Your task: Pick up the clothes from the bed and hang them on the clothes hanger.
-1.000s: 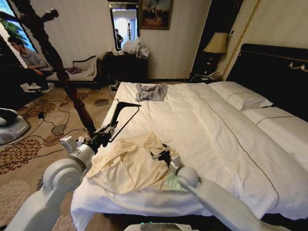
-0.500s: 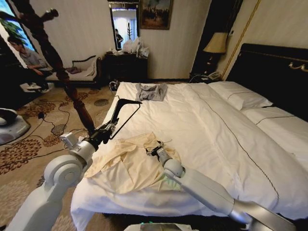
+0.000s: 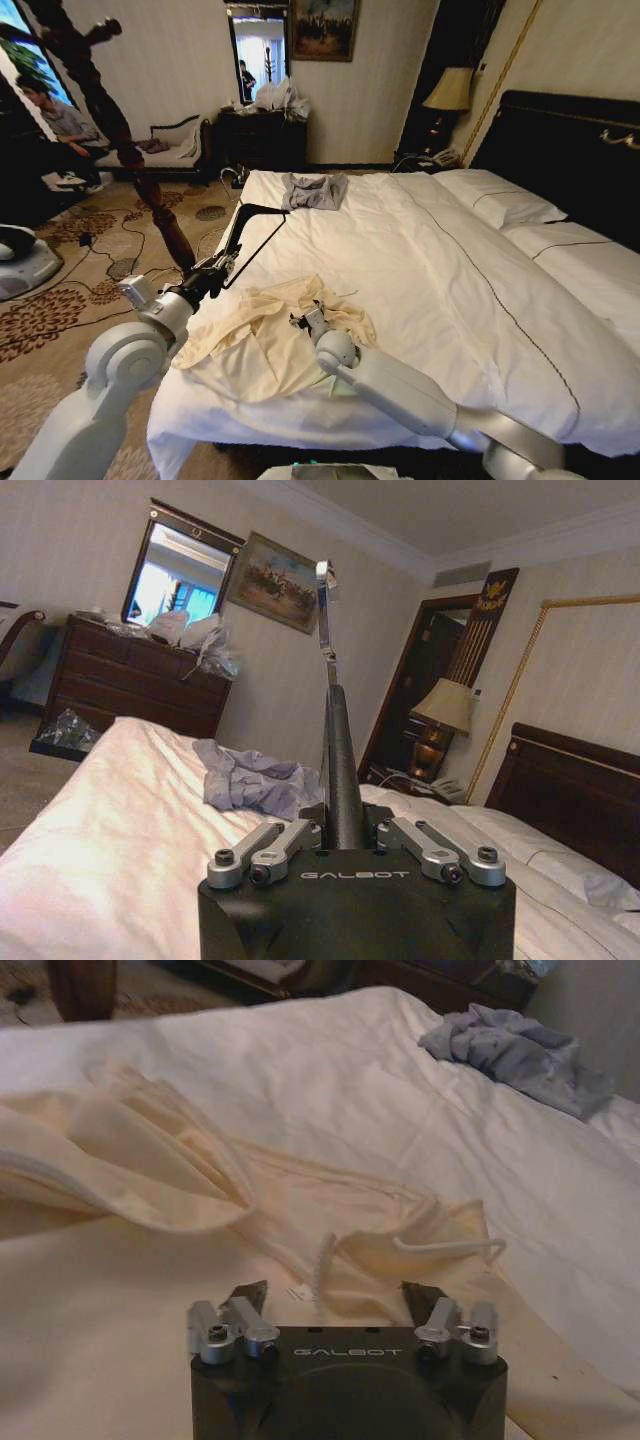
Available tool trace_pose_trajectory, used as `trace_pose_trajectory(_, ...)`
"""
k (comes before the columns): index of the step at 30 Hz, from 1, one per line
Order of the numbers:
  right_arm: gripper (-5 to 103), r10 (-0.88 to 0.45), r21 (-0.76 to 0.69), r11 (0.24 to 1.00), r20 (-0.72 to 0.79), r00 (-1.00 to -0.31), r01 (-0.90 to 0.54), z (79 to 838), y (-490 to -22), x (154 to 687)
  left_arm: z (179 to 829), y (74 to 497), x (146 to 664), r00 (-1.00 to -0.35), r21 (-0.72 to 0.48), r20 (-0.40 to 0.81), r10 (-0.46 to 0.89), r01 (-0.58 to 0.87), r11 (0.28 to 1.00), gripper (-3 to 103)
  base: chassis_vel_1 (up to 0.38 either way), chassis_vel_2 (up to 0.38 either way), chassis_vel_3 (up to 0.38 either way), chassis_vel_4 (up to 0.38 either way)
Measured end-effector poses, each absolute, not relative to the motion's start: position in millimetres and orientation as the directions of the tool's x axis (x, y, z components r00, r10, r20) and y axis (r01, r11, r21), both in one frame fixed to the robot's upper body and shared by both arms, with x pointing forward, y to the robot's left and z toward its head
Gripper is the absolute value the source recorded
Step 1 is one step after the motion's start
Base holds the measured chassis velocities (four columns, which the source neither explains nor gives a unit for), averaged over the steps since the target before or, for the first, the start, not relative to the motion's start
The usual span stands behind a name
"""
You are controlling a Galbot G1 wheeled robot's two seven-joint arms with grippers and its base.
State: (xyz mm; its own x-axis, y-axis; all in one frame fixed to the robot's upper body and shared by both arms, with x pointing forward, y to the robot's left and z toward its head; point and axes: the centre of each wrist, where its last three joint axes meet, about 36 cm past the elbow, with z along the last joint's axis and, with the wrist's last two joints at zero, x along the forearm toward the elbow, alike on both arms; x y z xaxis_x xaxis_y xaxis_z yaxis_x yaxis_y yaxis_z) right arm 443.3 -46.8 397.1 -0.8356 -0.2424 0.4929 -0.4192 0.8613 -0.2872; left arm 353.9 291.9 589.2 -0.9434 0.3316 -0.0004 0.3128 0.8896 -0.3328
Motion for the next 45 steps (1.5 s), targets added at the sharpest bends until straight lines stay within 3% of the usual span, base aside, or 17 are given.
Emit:
trace_pose_trajectory(7,49,-0.187,-0.282,0.882,0.528,-0.828,-0.378,390.4,-34.9,453.8,588.5,293.6,353.0,-0.947,-0.336,-0.002,0.32,0.302,0.892,18,0.0,0.0,0.0,0.0)
trace_pose_trajectory(11,38,-0.162,-0.292,0.888,0.522,-0.837,-0.354,391.5,-35.9,456.9,588.5,296.3,353.0,-0.951,-0.334,-0.002,0.308,0.291,0.897,18,0.0,0.0,0.0,0.0)
trace_pose_trajectory(14,22,-0.152,-0.301,0.889,0.514,-0.844,-0.344,395.2,-41.2,457.9,587.3,297.7,353.2,-0.954,-0.336,-0.001,0.301,0.284,0.898,18,0.0,0.0,0.0,0.0)
trace_pose_trajectory(17,16,-0.15,-0.301,0.892,0.507,-0.849,-0.337,401.0,-47.4,458.8,586.3,298.1,353.7,-0.955,-0.34,-0.001,0.298,0.28,0.898,18,0.0,0.0,0.0,0.0)
trace_pose_trajectory(20,2,-0.144,-0.284,0.904,0.503,-0.852,-0.32,411.1,-62.1,460.5,584.8,298.1,354.0,-0.954,-0.35,0.001,0.298,0.279,0.894,18,0.0,0.0,0.0,0.0)
trace_pose_trajectory(30,1,-0.225,-0.164,0.928,0.468,-0.854,-0.335,436.3,-118.6,453.6,577.2,293.8,354.5,-0.953,-0.365,0.015,0.302,0.276,0.889,18,0.0,0.0,0.0,0.0)
trace_pose_trajectory(36,1,-0.244,-0.135,0.931,0.459,-0.854,-0.339,435.9,-124.6,447.8,571.3,287.0,352.3,-0.948,-0.381,0.026,0.318,0.284,0.88,18,0.0,0.0,0.0,0.0)
trace_pose_trajectory(45,1,-0.153,-0.089,0.976,0.386,-0.91,-0.201,480.1,-173.7,484.1,555.7,265.1,303.3,-0.856,-0.493,0.146,0.496,0.372,0.786,18,0.0,0.0,0.0,0.0)
